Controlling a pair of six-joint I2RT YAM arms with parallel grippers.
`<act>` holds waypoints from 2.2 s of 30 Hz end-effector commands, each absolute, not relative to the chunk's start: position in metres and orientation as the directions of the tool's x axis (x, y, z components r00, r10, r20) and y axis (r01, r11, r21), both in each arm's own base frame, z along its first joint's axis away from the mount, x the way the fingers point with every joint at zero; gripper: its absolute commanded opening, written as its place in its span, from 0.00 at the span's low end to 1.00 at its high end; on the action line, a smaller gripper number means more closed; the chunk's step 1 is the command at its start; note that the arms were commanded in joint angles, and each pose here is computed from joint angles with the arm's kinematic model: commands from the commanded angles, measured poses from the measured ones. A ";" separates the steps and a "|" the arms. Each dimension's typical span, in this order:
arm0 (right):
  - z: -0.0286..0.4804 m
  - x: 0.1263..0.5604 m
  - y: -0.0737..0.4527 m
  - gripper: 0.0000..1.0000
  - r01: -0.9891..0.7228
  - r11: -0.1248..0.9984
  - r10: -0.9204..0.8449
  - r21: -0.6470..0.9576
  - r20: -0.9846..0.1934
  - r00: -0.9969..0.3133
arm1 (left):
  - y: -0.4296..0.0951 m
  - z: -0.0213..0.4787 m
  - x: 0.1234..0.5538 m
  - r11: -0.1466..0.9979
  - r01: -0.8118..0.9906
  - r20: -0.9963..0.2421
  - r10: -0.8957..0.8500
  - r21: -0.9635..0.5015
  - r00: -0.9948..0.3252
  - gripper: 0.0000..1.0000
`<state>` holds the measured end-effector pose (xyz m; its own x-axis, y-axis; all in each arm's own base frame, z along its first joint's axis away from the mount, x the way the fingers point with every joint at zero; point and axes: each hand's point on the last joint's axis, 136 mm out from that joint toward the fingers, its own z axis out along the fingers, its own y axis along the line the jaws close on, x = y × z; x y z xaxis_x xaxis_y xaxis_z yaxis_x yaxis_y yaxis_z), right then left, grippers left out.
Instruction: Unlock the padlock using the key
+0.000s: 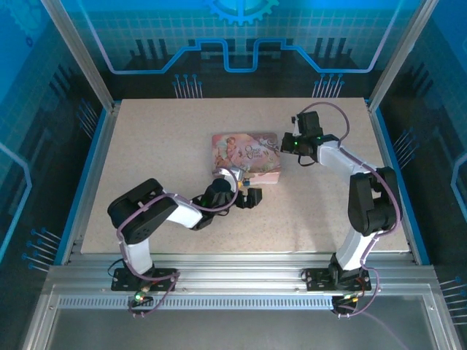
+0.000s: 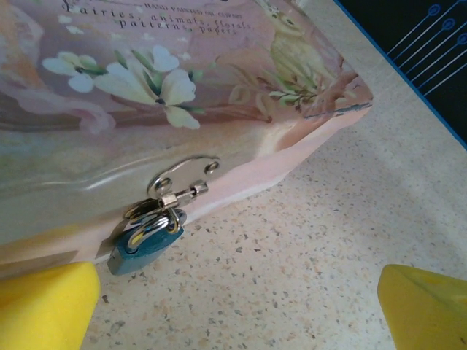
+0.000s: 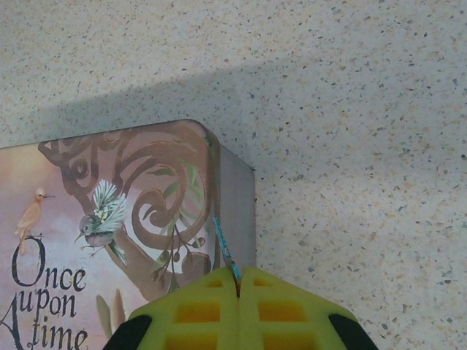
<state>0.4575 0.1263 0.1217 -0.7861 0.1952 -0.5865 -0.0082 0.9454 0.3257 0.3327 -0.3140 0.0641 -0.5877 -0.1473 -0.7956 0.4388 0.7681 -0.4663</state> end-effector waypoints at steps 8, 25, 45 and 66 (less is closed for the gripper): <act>0.119 0.463 0.138 0.00 -0.040 0.928 0.200 0.369 -0.589 -0.783 | -0.335 0.064 0.353 0.755 0.475 -0.825 -0.152 -0.452 -0.544 0.99; 0.111 0.449 0.152 0.00 -0.064 0.918 0.186 0.390 -0.568 -0.802 | -0.347 0.077 0.349 0.618 0.604 -0.856 -0.261 -0.504 -0.447 0.97; 0.111 0.441 0.157 0.00 -0.082 0.924 0.162 0.372 -0.578 -0.800 | -0.344 0.083 0.345 0.487 0.605 -0.770 -0.287 -0.630 -0.570 0.76; 0.172 0.531 0.158 0.00 -0.134 0.949 0.091 0.285 -0.655 -0.750 | -0.291 0.085 0.312 0.557 0.447 -0.690 -0.367 -0.700 -0.623 0.84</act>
<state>0.5253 0.1621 0.1995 -0.6877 0.1139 -0.7170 -0.1588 0.9401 0.3016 0.3087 -0.2984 0.0696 -0.6343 -0.3127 -0.7070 0.4718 0.5679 -0.6745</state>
